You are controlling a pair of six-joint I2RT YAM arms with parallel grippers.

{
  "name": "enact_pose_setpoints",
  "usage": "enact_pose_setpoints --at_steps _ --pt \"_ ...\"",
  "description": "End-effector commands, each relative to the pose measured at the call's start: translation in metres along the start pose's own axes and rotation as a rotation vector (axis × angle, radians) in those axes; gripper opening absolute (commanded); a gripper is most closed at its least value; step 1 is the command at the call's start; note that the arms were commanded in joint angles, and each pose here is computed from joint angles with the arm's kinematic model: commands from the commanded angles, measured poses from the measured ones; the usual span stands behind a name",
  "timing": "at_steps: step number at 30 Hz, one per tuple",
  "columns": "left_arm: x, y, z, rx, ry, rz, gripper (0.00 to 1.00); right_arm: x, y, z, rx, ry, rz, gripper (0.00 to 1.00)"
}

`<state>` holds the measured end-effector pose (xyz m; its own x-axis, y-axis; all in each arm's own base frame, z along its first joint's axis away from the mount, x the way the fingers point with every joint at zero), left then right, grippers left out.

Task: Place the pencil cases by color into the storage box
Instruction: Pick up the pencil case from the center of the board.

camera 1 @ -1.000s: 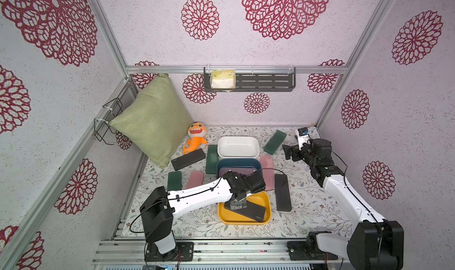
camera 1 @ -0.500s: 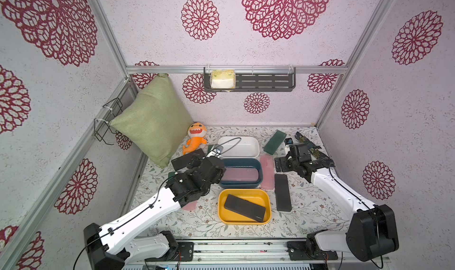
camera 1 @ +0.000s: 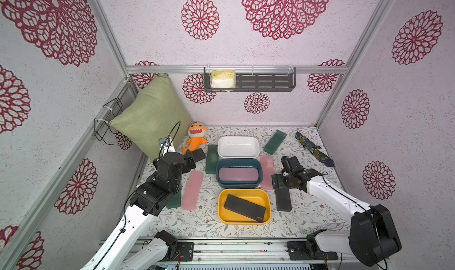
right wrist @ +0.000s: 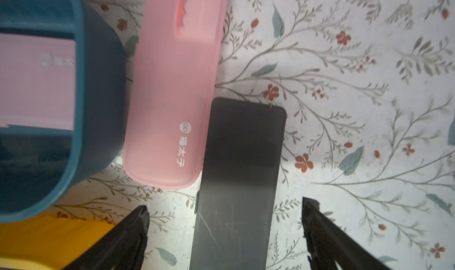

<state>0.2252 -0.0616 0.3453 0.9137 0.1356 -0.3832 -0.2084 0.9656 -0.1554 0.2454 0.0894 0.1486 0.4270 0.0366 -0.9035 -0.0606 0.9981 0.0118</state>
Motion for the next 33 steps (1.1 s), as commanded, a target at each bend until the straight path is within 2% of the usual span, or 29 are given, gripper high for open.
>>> enact_pose_setpoints --at_steps 1,8,23,27,33 --pt "0.011 -0.012 -0.002 -0.03 0.046 -0.072 0.97 0.003 -0.003 -0.013 0.074 0.029 -0.023 0.99" --pt "0.018 -0.02 -0.007 -0.006 0.074 -0.107 0.97 0.015 -0.005 -0.029 0.096 0.075 -0.041 0.99" --pt "0.012 -0.015 -0.009 0.008 0.065 -0.119 0.97 0.036 0.0 -0.05 0.064 0.147 -0.084 0.97" --pt "0.013 -0.016 -0.01 0.011 0.067 -0.121 0.97 0.039 0.001 -0.054 0.051 0.166 -0.112 0.91" --pt "0.014 -0.017 -0.011 0.023 0.078 -0.134 0.97 0.039 0.001 -0.055 0.047 0.168 -0.139 0.71"
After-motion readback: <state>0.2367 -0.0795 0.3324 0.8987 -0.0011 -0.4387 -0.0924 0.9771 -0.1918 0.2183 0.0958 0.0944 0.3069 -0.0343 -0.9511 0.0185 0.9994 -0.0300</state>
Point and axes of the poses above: each gripper's point midway between its finger pads, its own x axis out along the fingers, its own y axis along the line the jaws close on, z = x × y, the point moved 8 cm from there along -x, back along the fingers
